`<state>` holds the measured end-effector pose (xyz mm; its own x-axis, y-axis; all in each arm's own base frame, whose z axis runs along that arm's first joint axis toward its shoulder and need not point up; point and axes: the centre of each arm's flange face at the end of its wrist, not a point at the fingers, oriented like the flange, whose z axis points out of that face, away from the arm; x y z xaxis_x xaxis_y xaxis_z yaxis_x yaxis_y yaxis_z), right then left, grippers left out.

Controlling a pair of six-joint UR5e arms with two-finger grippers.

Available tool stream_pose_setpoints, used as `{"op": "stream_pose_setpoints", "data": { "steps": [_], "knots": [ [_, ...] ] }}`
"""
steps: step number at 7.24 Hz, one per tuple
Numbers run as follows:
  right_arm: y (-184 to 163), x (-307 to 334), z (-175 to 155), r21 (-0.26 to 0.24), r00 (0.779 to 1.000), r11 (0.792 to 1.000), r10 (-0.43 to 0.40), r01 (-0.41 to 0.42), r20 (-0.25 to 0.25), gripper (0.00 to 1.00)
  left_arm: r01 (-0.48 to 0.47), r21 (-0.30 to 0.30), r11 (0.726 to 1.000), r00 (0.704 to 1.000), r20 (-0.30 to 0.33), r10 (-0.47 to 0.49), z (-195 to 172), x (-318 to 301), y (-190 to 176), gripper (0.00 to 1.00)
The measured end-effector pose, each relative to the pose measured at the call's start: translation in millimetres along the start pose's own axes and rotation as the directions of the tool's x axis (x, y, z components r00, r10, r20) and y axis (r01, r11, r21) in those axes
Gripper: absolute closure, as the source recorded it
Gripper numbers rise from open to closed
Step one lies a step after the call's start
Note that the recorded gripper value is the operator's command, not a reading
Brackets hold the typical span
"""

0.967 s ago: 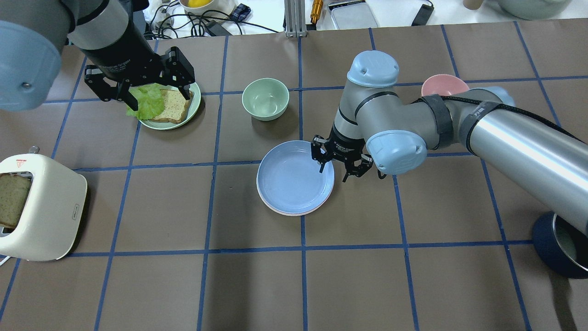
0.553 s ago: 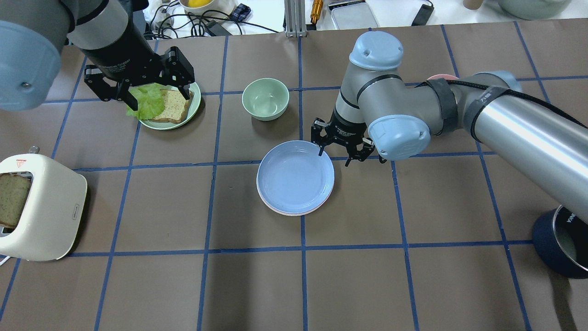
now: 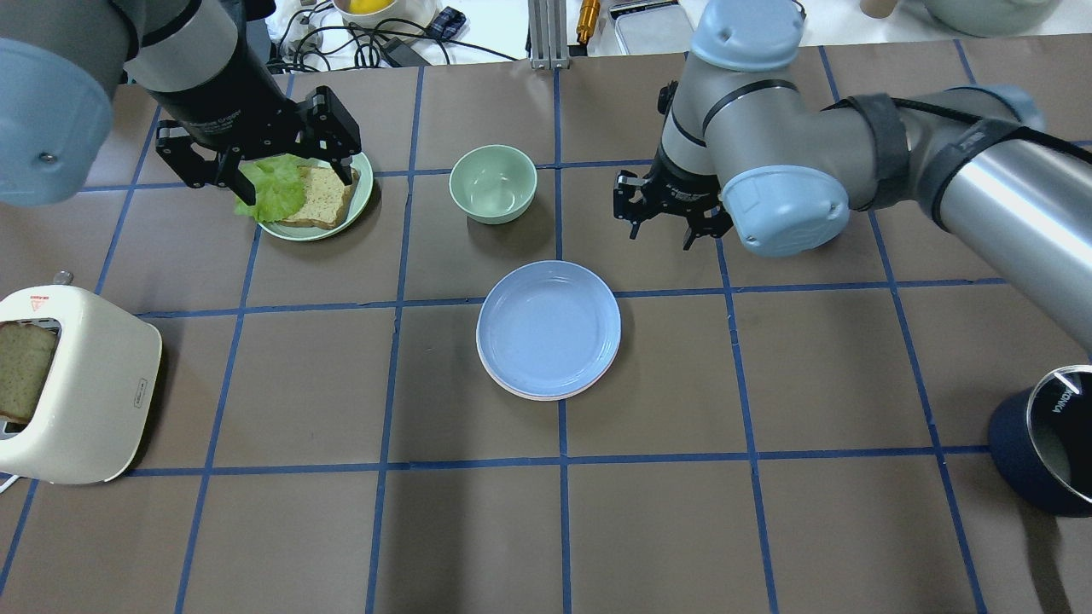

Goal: Stack three plates with pink and blue

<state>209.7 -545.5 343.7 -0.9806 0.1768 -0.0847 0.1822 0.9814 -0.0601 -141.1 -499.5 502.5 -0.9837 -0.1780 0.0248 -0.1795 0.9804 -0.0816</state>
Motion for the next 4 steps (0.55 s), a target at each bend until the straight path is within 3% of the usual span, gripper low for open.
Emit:
{"op": "stream_pose_setpoints", "data": {
  "steps": [2,4],
  "knots": [
    [-4.9,29.5,-27.5,0.043,0.991,0.993,-0.104,0.107,-0.081,0.17,0.0,0.0,1.0,1.0,0.0,0.0,0.0,0.0,0.0,0.0],
    [1.9,45.9,-55.2,0.047,0.978,0.985,-0.159,0.167,-0.132,0.08,0.0,0.0,1.0,1.0,0.0,0.0,0.0,0.0,0.0,0.0]
  ]
}}
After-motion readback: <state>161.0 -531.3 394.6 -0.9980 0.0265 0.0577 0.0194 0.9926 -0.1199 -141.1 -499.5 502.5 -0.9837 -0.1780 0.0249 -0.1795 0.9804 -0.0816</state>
